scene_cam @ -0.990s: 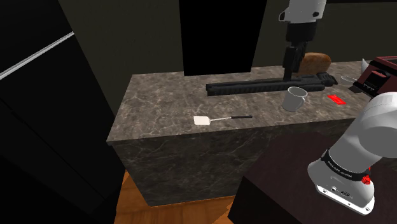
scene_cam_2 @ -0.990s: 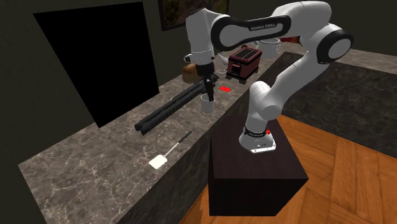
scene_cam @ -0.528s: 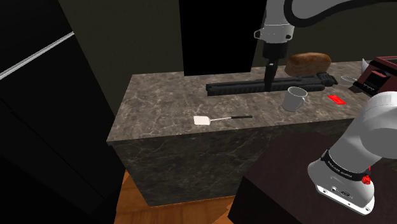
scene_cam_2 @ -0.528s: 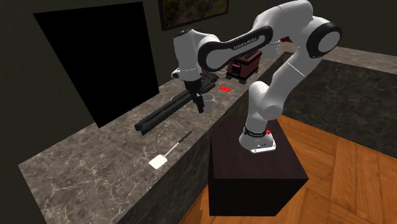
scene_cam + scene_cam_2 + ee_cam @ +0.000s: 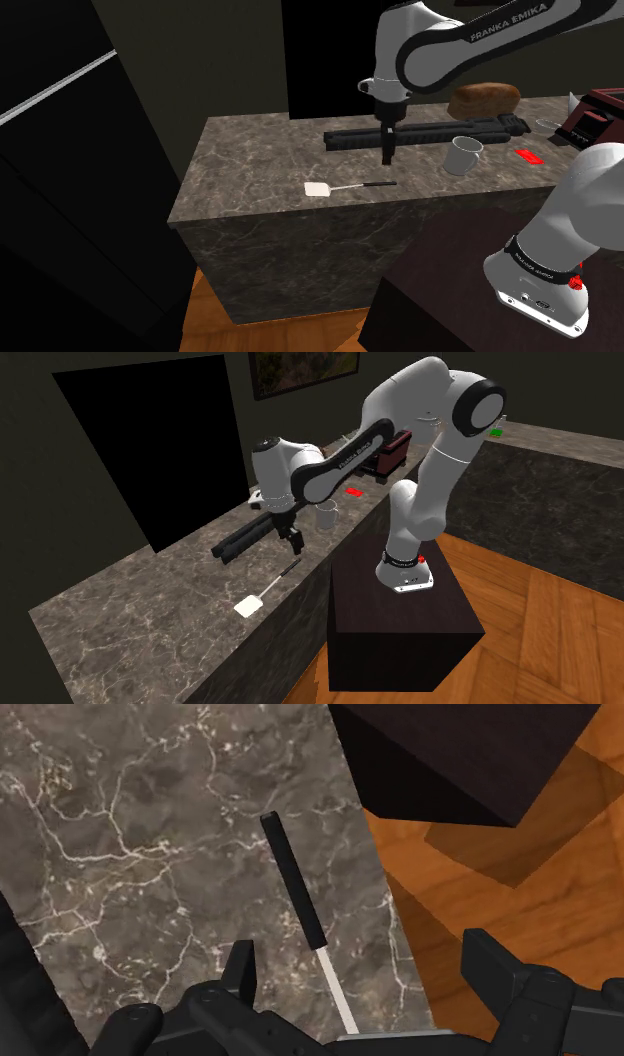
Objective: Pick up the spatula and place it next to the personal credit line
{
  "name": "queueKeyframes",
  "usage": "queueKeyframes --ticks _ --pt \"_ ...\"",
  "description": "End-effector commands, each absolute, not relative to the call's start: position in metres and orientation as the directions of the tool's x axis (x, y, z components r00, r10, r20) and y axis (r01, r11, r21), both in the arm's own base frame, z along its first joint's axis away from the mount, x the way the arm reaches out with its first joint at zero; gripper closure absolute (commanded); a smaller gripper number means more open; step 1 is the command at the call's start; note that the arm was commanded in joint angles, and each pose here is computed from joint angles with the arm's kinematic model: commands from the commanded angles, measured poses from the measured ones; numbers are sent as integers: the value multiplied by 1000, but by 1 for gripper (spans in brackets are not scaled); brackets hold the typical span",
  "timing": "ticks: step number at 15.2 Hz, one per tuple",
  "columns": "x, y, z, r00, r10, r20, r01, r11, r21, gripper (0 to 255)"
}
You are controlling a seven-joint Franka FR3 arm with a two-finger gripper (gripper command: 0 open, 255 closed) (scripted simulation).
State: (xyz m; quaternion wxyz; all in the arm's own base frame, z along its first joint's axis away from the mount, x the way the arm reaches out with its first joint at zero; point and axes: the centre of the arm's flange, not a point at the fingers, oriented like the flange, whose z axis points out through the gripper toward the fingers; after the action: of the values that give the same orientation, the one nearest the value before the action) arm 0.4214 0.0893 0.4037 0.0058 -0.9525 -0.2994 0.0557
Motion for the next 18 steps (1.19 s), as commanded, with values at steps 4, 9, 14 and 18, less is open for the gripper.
queueKeyframes --ticks 4,9,14,18 --pt "452 120 357 703 707 -79 708 -706 -19 0" --pt "472 145 319 611 789 -66 791 -612 0 0" --pt "471 143 293 611 789 -66 791 -612 0 0" --pt "471 143 285 611 789 -66 791 -612 0 0"
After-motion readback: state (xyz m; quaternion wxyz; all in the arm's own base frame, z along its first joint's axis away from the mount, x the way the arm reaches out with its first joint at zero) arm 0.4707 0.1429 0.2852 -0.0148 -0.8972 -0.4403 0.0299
